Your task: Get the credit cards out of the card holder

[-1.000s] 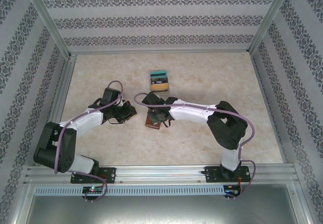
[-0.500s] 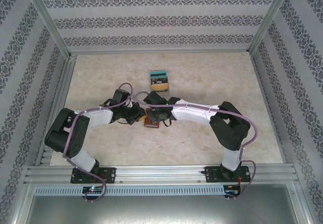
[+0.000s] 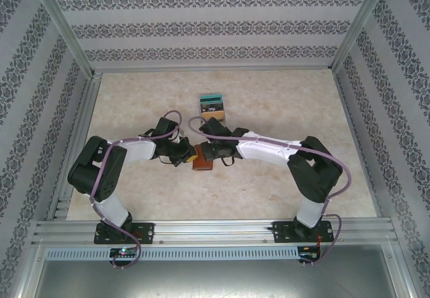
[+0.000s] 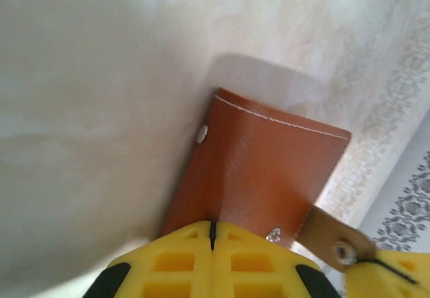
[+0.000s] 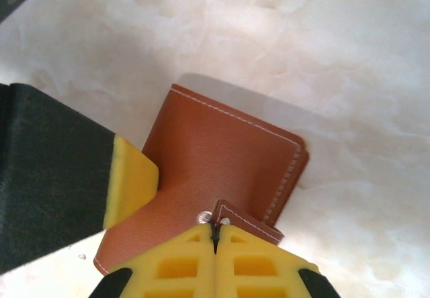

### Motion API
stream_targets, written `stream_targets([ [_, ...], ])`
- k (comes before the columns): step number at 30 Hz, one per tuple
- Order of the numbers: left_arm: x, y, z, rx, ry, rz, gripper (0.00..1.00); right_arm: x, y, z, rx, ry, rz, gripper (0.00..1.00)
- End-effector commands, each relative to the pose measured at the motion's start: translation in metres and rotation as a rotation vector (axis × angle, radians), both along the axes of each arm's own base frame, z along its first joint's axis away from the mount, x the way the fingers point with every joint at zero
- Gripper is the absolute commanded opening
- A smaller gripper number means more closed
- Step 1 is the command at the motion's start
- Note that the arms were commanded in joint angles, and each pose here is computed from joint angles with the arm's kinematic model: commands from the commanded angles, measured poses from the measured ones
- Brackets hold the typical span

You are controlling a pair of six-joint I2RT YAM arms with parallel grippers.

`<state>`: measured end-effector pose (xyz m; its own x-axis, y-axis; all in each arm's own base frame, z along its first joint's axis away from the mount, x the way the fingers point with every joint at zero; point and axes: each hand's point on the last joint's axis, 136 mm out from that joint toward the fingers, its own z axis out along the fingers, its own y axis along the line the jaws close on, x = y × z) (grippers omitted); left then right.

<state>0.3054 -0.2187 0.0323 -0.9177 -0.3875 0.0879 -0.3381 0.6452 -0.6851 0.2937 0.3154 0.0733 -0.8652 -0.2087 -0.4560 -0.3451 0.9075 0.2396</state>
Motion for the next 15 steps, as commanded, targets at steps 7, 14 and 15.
stream_targets([
  [7, 0.01, 0.073, 0.057, 0.264, -0.114, 0.096, 0.75, 0.004, 0.026, 0.061, 0.224, -0.029, 0.013, 0.0],
  [14, 0.018, 0.11, 0.098, 0.309, -0.227, 0.176, 0.76, 0.008, 0.05, 0.093, 0.316, -0.045, 0.045, 0.0],
  [15, 0.018, 0.112, 0.1, 0.307, -0.237, 0.18, 0.76, 0.008, 0.05, 0.093, 0.316, -0.046, 0.045, 0.0],
])
